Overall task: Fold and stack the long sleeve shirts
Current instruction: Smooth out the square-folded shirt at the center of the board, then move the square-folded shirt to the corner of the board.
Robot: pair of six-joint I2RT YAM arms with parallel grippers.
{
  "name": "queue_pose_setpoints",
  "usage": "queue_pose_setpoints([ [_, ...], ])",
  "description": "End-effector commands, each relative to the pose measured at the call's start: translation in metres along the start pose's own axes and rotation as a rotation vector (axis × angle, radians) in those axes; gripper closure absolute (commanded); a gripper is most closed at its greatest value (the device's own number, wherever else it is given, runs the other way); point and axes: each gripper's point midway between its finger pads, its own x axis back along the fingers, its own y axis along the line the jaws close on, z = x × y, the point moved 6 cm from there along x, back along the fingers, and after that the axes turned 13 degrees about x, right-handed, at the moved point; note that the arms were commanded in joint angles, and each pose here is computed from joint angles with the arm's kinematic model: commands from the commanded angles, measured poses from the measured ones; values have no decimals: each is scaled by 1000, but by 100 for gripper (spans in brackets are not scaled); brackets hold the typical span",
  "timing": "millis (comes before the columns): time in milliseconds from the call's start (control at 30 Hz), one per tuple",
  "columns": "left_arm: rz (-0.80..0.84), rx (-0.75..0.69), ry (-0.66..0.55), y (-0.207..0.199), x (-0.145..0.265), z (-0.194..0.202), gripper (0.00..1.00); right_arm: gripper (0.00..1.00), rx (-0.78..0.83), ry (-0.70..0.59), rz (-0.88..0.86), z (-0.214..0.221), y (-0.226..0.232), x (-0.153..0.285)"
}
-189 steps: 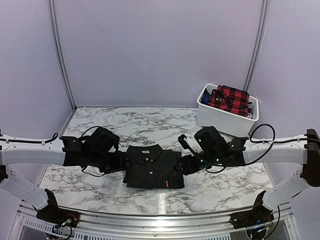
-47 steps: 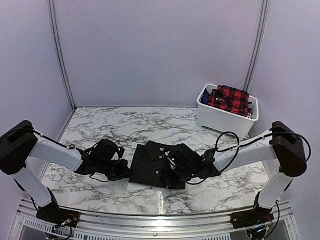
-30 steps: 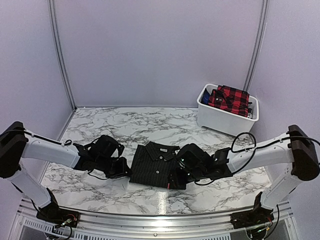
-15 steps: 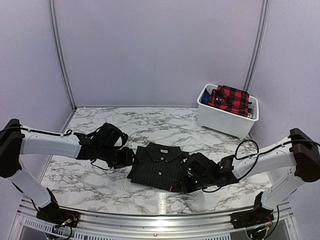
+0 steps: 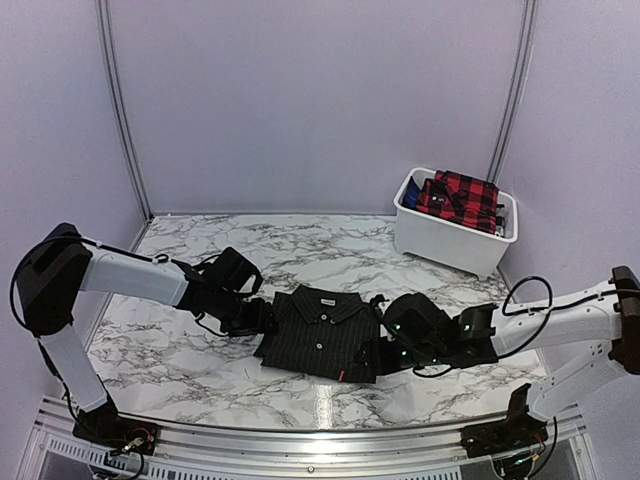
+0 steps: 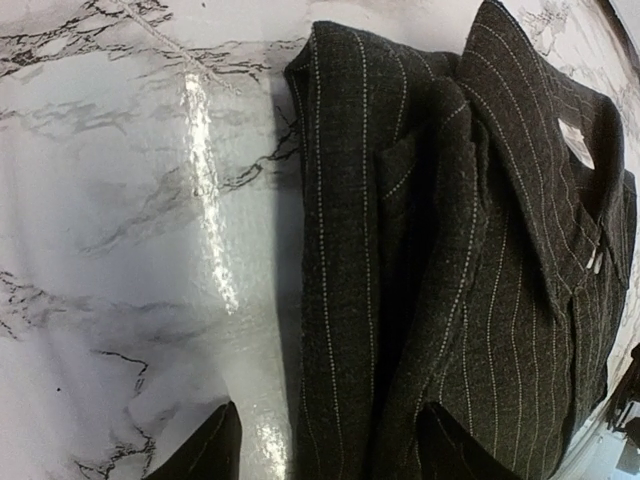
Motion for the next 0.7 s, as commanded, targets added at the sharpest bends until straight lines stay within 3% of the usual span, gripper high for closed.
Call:
queue_pose_setpoints([
  [0, -18, -11, 26, -1, -4, -1, 42, 36, -2, -101, 55, -19, -3, 23],
  [433, -77, 12, 31, -3, -29, 4, 59, 33, -86, -333, 167, -47, -28, 72],
  [667, -95, 33, 18, -3, -34, 4, 80, 33, -93, -391, 185, -61, -33, 85],
])
